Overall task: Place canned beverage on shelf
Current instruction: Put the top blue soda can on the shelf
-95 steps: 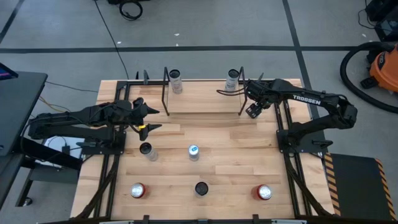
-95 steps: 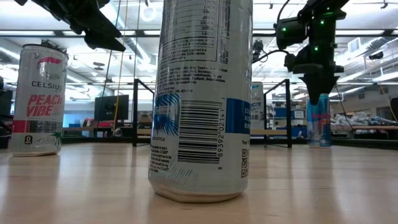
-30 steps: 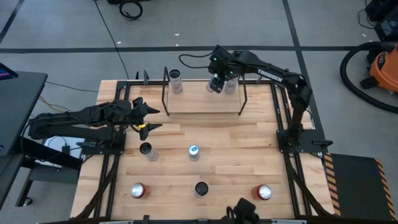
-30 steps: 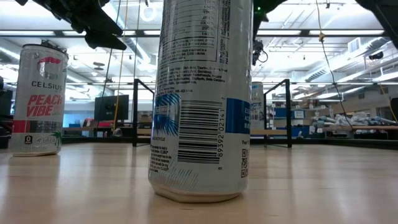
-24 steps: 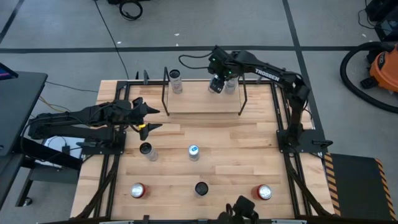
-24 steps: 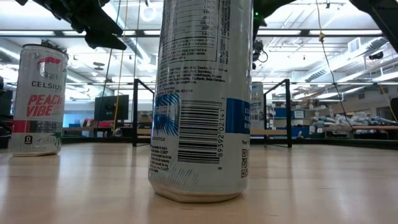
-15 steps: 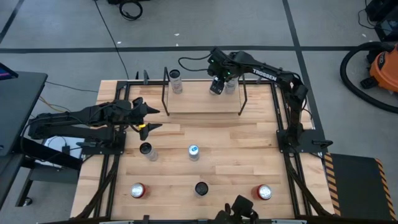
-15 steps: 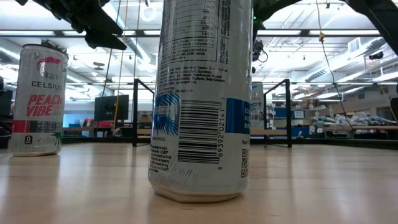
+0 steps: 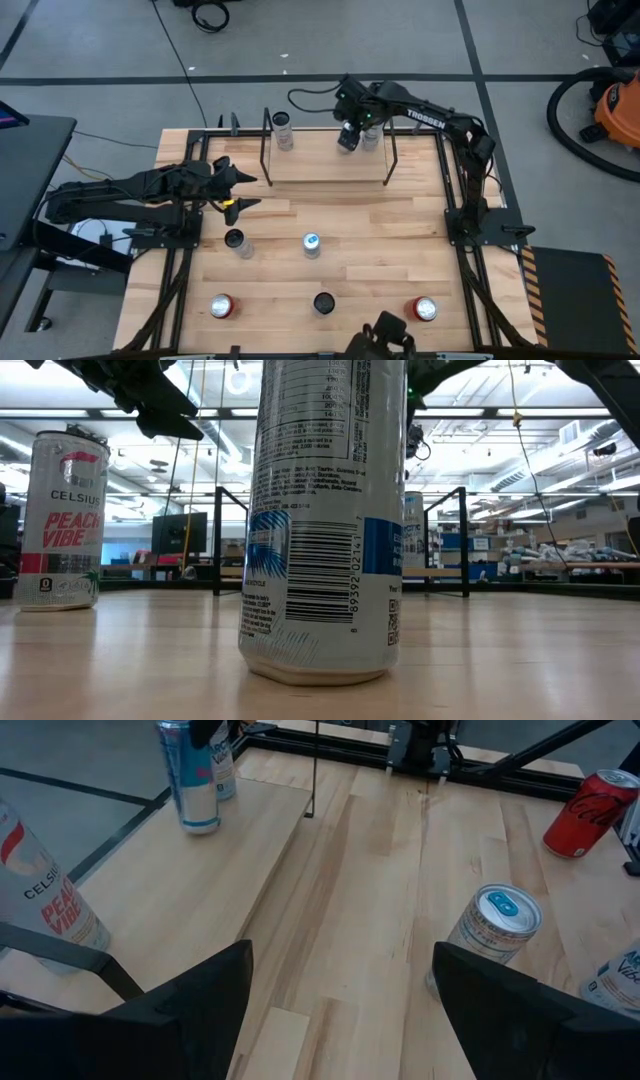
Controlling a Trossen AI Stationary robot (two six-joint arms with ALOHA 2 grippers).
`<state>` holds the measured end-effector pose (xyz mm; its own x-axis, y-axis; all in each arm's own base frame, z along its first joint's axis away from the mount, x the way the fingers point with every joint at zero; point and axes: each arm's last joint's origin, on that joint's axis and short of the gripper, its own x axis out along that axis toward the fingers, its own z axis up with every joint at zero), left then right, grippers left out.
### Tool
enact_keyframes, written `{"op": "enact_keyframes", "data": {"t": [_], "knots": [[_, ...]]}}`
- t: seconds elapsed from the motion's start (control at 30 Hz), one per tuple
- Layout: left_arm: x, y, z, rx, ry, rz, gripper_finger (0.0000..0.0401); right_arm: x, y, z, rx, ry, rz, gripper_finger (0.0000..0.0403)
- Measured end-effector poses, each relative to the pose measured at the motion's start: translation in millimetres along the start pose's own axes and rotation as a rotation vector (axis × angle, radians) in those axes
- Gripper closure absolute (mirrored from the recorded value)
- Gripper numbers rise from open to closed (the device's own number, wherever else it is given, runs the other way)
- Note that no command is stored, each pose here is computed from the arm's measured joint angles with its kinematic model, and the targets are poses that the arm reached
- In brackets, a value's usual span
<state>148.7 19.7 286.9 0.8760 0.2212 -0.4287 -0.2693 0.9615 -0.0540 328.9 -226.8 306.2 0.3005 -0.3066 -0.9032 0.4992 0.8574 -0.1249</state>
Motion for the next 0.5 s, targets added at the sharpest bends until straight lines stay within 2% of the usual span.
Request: {"op": "enact_keyframes", "data": {"t": [0.23,0.5], "knots": [[0.0,0.0,-0.2,0.000,0.002,0.000,0.0090,-0.4,-4.0,3.0,0.000,-0.037,-0.005,0.0107],[0.1,0.2,-0.9,0.001,0.010,0.002,0.0090,-0.6,-2.8,6.2,-0.022,-0.075,0.040,0.0106]]}}
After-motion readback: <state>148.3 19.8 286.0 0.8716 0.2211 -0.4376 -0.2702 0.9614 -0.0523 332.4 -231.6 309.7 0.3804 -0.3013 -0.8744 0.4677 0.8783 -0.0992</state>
